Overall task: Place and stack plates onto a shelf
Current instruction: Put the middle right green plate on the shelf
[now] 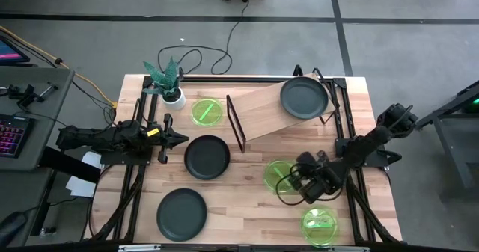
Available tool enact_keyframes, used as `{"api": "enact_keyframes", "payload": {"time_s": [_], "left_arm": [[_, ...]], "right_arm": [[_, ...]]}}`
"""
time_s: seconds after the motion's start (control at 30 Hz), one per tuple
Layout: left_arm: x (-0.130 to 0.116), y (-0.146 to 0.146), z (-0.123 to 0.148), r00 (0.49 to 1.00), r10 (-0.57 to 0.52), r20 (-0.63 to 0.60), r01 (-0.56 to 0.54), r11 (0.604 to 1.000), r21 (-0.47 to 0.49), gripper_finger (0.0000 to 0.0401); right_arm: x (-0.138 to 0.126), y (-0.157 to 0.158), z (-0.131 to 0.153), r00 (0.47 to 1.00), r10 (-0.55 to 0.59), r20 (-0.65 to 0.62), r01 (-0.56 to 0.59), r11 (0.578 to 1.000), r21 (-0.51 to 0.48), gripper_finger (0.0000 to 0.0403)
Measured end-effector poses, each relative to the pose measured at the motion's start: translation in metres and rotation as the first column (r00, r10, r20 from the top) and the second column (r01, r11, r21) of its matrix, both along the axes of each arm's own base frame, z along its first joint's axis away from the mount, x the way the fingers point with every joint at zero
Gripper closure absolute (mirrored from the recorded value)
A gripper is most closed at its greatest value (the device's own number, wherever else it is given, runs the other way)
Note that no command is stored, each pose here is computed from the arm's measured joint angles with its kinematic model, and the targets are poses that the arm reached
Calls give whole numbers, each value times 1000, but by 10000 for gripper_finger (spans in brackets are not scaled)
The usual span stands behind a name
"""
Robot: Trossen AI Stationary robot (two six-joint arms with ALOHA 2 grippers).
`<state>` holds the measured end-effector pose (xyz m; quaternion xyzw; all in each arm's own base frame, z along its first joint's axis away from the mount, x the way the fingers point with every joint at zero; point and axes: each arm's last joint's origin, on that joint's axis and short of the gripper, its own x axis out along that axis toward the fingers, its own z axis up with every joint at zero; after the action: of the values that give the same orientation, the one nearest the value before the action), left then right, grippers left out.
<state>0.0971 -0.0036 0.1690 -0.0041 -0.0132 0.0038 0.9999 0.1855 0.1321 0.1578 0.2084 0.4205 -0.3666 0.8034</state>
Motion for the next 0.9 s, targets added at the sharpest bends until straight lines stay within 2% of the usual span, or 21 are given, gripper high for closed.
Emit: {"api": "enact_keyframes", "payload": {"time_s": [0.13, 0.23, 0.43, 0.63, 0.77, 0.9], "left_arm": [[0, 0, 0, 1000, 0, 0, 0, 1000, 0, 398], [0, 0, 0, 1000, 0, 0, 0, 1000, 0, 398], [0, 0, 0, 1000, 0, 0, 0, 1000, 0, 398], [0, 0, 0, 1000, 0, 0, 0, 1000, 0, 398], [0, 0, 0, 1000, 0, 1, 0, 1000, 0, 398], [0, 0, 0, 1000, 0, 0, 0, 1000, 0, 398]], "right_arm": [[-18, -3, -13, 998, -35, 49, 33, 998, 47, 403], [-29, -6, -20, 988, -46, 150, 33, 996, 89, 403], [-42, -17, -27, 898, -86, 432, 22, 988, 151, 394], [-51, -29, -50, 839, -124, 530, -24, 965, 263, 330], [-57, -36, -61, 841, -137, 523, -28, 955, 295, 281], [-56, -38, -63, 839, -151, 522, -26, 948, 317, 250]]}}
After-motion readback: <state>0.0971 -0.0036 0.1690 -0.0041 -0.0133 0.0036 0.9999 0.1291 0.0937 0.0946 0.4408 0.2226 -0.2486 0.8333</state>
